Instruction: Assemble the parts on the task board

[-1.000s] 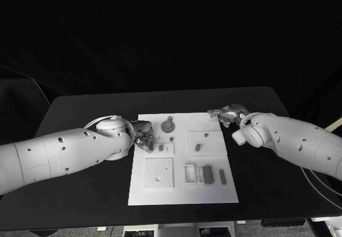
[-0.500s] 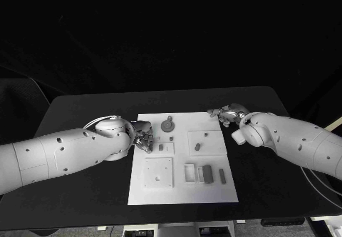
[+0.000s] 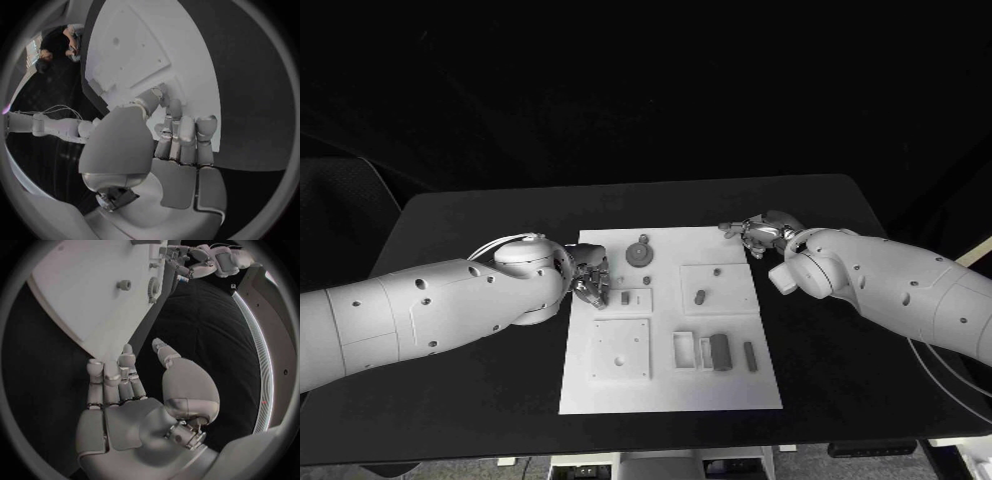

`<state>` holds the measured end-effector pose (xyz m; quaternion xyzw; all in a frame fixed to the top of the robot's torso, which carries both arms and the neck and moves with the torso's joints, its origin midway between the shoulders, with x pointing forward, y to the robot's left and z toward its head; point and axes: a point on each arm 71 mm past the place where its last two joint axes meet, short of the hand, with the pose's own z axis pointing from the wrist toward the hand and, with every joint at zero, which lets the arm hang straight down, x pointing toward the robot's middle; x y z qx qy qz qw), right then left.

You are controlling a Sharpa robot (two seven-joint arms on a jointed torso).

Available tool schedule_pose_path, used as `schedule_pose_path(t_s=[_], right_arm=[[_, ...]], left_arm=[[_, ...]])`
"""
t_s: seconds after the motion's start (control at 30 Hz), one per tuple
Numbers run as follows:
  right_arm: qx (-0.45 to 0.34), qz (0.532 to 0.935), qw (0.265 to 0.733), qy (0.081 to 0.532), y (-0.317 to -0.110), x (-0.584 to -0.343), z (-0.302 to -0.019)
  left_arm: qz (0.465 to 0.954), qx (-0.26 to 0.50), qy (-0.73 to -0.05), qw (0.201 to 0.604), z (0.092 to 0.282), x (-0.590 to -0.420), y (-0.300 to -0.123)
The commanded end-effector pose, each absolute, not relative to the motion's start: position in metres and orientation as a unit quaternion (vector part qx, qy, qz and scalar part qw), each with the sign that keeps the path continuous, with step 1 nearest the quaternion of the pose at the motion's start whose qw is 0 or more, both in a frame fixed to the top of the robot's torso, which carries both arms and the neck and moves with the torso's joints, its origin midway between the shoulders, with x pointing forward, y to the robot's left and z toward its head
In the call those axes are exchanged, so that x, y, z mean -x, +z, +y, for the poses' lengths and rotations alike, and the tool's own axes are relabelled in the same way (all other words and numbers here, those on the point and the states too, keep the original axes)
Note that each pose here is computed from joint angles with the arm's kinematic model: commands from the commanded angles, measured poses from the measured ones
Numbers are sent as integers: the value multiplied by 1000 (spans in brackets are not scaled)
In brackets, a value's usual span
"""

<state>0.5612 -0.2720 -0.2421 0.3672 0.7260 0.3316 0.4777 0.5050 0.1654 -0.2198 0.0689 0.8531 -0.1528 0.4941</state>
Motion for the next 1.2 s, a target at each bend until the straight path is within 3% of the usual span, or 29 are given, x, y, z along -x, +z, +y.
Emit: schedule_pose_path(t_s=[0.03,1.2], right_arm=[[-360,730,474,336,-242,-561,-270],[-360,731,474,336,-242,-561,-271]], left_arm=[[858,-73,-138,489,167,-504,-224],[853,-83,-147,493,160,-503,-223]])
